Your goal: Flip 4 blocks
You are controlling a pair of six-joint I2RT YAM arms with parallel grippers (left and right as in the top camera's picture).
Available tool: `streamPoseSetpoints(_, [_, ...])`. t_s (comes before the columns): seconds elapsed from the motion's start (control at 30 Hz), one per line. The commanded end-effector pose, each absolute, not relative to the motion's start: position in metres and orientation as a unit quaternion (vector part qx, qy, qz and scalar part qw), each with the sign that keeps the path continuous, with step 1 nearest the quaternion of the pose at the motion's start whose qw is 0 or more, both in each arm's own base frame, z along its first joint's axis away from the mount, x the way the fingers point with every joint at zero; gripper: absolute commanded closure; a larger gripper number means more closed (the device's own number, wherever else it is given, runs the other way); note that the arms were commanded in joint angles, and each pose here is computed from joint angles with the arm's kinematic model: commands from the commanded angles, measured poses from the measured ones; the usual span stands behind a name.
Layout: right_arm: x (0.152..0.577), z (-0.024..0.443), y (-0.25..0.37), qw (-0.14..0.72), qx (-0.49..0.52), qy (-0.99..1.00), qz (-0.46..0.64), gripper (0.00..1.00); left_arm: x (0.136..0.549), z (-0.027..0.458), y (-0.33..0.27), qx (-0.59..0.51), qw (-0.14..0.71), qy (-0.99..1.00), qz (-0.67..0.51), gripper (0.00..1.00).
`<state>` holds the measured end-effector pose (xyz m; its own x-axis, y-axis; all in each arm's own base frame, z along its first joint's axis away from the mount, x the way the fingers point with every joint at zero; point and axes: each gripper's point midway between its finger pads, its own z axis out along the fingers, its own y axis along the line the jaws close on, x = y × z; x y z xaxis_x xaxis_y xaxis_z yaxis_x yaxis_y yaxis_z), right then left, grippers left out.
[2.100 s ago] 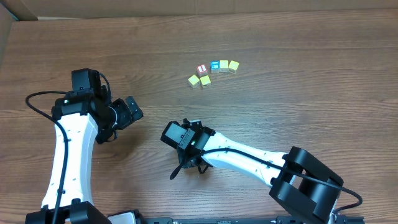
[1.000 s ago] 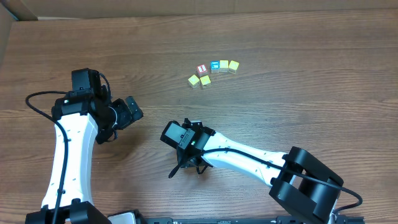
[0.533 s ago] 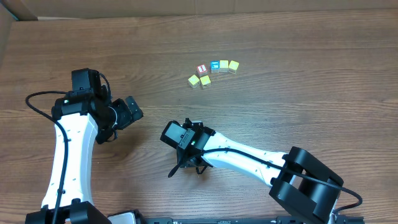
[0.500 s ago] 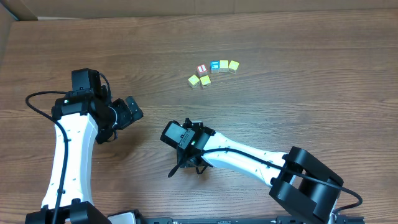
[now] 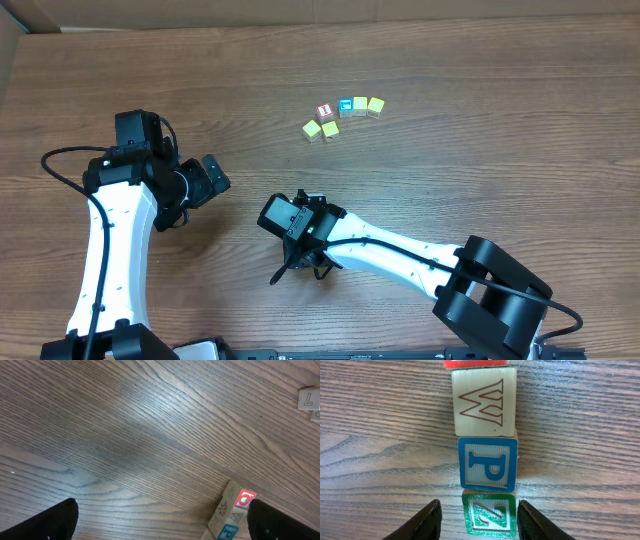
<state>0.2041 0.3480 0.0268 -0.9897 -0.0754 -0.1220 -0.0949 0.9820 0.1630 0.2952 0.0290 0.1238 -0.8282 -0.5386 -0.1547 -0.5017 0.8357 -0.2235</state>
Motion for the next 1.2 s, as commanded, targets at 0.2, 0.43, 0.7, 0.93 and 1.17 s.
streamPoseSetpoints(0.2, [0.225, 0.041, 0.34, 0.076, -0.064, 0.993, 0.071, 0.51, 0.294, 0.121, 0.03, -0.275, 0.103, 0.952, -0.085, 0.0])
streamPoseSetpoints(0.43, [0.253, 0.084, 0.362, 0.064, -0.13, 0.977, 0.155, 0.49, 0.294, 0.121, 0.03, -0.275, 0.103, 0.952, -0.085, 0.0])
streamPoseSetpoints(0.7, [0.278, 0.094, 0.324, 0.011, -0.084, 0.981, 0.173, 0.55, 0.294, 0.121, 0.03, -0.275, 0.103, 0.952, -0.085, 0.0])
streamPoseSetpoints(0.93, [0.257, 0.075, 0.269, -0.069, -0.039, 0.991, 0.103, 0.96, 0.294, 0.121, 0.03, -0.275, 0.103, 0.952, -0.085, 0.0])
streamPoseSetpoints(1.17, [0.219, 0.042, 0.278, -0.111, -0.024, 0.988, 0.104, 0.96, 0.294, 0.121, 0.03, -0.275, 0.103, 0.952, -0.085, 0.0])
